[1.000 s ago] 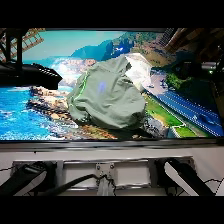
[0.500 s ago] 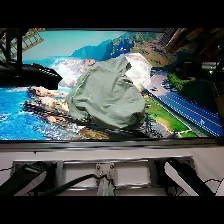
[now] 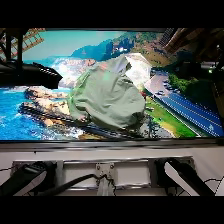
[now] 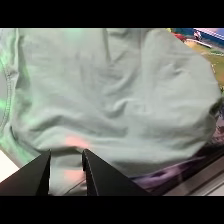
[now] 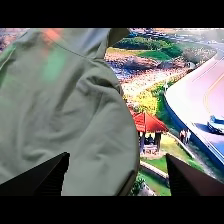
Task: Fold the clothes and pants, and hang the long-sleeved shirts on hangers.
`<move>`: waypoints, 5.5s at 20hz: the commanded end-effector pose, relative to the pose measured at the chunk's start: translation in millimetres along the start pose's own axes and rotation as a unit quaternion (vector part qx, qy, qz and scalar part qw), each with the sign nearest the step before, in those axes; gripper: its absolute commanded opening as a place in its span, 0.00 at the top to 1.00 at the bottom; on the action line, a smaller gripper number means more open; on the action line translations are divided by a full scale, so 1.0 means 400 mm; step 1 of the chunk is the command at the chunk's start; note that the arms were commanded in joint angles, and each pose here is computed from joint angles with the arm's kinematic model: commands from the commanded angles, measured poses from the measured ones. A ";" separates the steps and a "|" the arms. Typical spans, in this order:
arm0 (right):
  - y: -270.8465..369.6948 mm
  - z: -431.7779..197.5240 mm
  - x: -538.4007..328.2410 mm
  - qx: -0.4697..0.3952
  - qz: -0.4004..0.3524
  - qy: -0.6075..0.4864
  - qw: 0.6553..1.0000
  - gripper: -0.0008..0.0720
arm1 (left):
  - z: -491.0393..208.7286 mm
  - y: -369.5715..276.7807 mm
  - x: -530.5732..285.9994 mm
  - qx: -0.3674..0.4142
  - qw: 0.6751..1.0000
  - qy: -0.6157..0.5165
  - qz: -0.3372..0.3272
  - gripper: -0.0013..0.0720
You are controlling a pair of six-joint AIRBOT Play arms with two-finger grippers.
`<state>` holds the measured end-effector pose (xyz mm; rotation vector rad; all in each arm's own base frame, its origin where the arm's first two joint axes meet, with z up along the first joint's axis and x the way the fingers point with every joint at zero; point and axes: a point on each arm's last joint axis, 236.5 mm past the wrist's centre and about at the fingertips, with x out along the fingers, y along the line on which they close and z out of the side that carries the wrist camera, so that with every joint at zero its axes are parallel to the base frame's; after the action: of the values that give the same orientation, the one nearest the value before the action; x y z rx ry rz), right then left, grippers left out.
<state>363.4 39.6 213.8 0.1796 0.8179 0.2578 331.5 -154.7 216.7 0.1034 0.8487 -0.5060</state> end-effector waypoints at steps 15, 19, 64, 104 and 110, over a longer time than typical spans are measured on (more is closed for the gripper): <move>0.051 0.064 0.014 0.019 0.046 -0.053 0.997 0.05 | -0.169 0.434 0.286 -0.228 0.956 -0.023 0.185 0.58; 0.096 -0.083 0.078 -0.013 0.076 0.049 0.996 0.20 | -0.257 0.385 0.380 -0.262 0.960 -0.027 0.092 0.39; 0.158 -0.716 0.267 0.402 0.067 0.148 0.901 0.17 | -0.188 0.091 0.127 -0.214 0.973 -0.061 -0.061 0.97; 0.505 -0.083 -0.607 -0.149 0.228 -0.156 0.950 0.96 | 0.161 -0.202 -0.892 -0.006 0.835 -0.549 -0.029 0.97; 0.552 -0.128 -0.685 -0.159 0.270 -0.137 0.939 0.96 | 0.103 -0.258 -0.980 0.018 0.814 -0.580 -0.026 0.97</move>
<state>130.6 169.3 430.7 0.1521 0.3735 0.8175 114.2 -106.4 538.7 -0.2087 -0.3313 -0.5237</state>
